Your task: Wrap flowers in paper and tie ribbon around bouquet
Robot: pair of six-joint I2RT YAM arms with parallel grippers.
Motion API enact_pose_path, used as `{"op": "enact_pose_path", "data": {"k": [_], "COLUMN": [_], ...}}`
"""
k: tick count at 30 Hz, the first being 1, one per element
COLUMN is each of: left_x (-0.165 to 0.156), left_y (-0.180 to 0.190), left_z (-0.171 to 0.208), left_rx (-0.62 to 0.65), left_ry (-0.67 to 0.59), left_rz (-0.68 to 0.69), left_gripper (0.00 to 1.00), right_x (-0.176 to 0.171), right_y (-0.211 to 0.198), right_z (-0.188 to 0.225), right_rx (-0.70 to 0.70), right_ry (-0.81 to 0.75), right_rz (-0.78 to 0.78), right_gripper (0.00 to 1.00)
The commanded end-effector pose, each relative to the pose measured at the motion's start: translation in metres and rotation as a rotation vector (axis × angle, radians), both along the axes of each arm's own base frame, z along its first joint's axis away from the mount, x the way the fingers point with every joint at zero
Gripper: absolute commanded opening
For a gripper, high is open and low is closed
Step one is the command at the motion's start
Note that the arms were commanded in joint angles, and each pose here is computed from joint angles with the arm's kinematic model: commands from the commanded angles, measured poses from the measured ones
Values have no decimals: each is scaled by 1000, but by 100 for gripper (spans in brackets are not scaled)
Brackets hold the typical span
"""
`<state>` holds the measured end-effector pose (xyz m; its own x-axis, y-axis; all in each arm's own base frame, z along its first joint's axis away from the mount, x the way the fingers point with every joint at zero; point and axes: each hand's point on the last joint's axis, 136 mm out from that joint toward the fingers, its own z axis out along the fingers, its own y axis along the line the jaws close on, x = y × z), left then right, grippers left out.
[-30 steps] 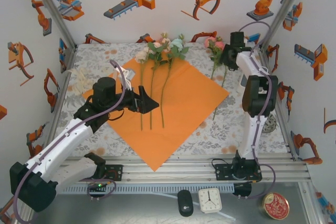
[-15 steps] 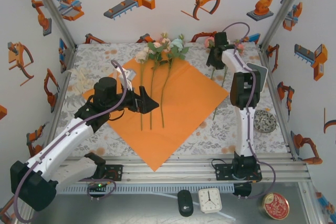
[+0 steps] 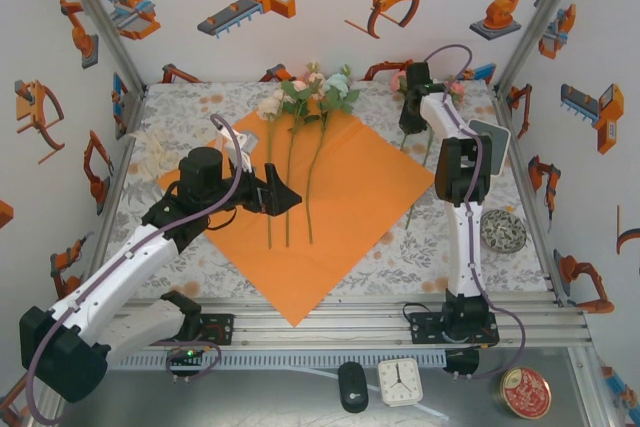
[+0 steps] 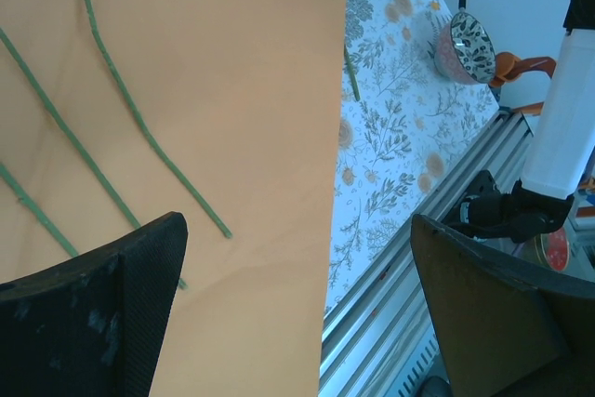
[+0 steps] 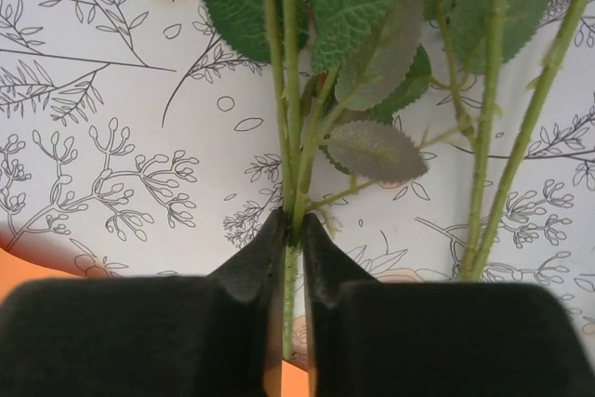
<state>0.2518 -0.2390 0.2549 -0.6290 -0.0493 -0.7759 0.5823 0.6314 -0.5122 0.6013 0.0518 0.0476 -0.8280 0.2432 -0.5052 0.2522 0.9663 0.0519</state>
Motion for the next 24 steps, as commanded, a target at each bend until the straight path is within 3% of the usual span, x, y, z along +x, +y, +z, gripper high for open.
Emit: {"op": "enact_pose_path", "data": {"k": [1,8,14,18,21,24], "left_x": [-1,8,16,18,18,19], "left_y": [4,20,50,71,82,90], "left_z": [10,11,9,9,12,14], "left_rx": [15,66,132,164,167,155], "left_ry": [-45,-64,-71,-76,-77,-71], "left_rz": [6,110,259,345,382,411], "left_gripper": [97,97,97,97,97,97], "right_x": [3,11,-2,-15,-25,-35], "right_y": [-2,-11,-22,-20,-7,29], "right_z": [22,147,256,310,332,333], "right_rx": [-54,-134,-224,-290,-214,5], "right_ry": [-25,-291,-585,-683,-702,-655], "right_rz": [20,59,44,64,116,209], "right_gripper": [3,0,0,0,0,0]}}
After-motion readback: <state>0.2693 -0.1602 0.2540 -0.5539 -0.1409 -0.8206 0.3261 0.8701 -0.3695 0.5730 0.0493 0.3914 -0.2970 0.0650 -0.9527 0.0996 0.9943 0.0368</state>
